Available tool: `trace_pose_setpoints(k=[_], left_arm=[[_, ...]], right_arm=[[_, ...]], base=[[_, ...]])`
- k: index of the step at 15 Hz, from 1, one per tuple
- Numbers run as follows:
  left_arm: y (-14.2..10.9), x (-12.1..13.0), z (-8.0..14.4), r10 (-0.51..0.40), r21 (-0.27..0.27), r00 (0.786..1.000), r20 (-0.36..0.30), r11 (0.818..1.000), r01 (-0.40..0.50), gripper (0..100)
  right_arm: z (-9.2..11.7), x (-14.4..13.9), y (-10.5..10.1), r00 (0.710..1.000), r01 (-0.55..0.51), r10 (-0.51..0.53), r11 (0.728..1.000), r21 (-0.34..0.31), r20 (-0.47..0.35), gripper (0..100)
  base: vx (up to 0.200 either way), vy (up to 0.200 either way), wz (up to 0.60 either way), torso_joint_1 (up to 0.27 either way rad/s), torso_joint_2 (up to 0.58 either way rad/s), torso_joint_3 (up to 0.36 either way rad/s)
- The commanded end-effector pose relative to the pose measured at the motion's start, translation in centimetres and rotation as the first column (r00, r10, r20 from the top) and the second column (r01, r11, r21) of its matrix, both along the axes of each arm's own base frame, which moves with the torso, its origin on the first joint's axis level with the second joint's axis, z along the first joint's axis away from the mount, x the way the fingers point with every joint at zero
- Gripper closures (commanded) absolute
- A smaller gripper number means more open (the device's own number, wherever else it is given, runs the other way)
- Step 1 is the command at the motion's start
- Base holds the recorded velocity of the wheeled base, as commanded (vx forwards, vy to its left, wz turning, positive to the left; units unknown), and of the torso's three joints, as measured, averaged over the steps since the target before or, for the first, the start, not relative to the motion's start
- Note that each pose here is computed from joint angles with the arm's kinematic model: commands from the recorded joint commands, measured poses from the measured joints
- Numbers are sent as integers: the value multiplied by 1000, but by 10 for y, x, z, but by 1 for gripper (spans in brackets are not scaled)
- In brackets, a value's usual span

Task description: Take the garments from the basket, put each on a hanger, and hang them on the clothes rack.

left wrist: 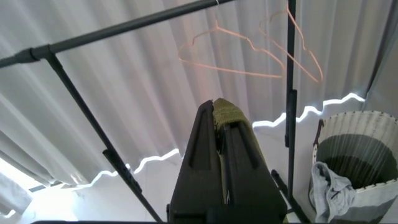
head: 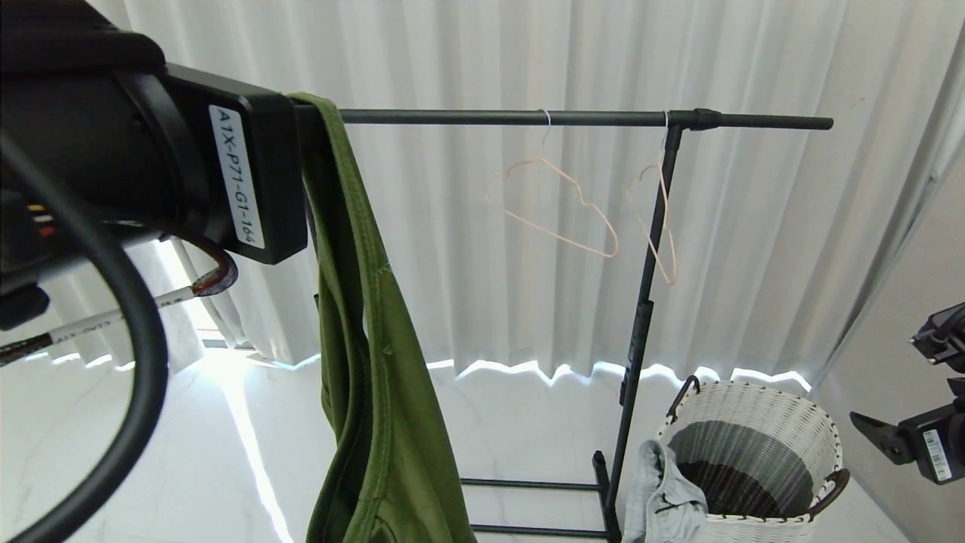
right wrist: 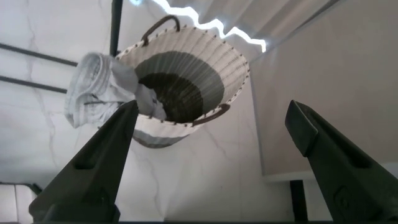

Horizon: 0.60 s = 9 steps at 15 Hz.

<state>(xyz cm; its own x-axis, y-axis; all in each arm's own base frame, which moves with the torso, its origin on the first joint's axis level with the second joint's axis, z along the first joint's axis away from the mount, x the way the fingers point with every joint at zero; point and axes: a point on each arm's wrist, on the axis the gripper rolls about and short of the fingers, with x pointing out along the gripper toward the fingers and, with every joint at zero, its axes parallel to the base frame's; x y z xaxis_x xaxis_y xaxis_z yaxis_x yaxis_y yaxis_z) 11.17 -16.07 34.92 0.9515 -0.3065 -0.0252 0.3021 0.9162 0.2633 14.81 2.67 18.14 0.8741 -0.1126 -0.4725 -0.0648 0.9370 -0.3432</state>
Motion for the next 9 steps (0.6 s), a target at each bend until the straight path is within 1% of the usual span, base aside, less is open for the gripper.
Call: trace_pose_setpoints(k=[1, 4, 5, 6, 7, 9], left_arm=[[2, -1, 1, 2, -4, 1000, 2, 1000, -2, 100], [2, -1, -1, 4, 0, 1000, 0, 1000, -4, 100], [2, 0, -3, 6, 15, 1000, -2, 1000, -6, 100], [3, -1, -5, 5, 50, 1000, 7, 999, -6, 100], [3, -1, -6, 5, 59, 1000, 12, 998, -5, 100], [4, 1, -7, 16, 49, 1000, 23, 999, -17, 100]], right_arm=[[1, 0, 0, 1000, 1, -1, 1000, 2, 9, 0], [2, 1, -1, 1000, 4, -4, 1000, 5, 21, 0], [2, 1, -1, 1000, 7, -7, 1000, 5, 21, 0], [2, 1, -2, 1000, 13, -13, 1000, 5, 23, 0], [4, 1, -2, 999, 16, -16, 1000, 6, 29, 0], [6, -1, -3, 999, 15, -16, 1000, 8, 44, 0]], base=[[0, 0, 0, 207, -486, -276], [0, 0, 0, 211, -494, -276], [0, 0, 0, 222, -515, -281], [0, 0, 0, 217, -505, -271], [0, 0, 0, 222, -515, -281], [0, 0, 0, 237, -527, -288]])
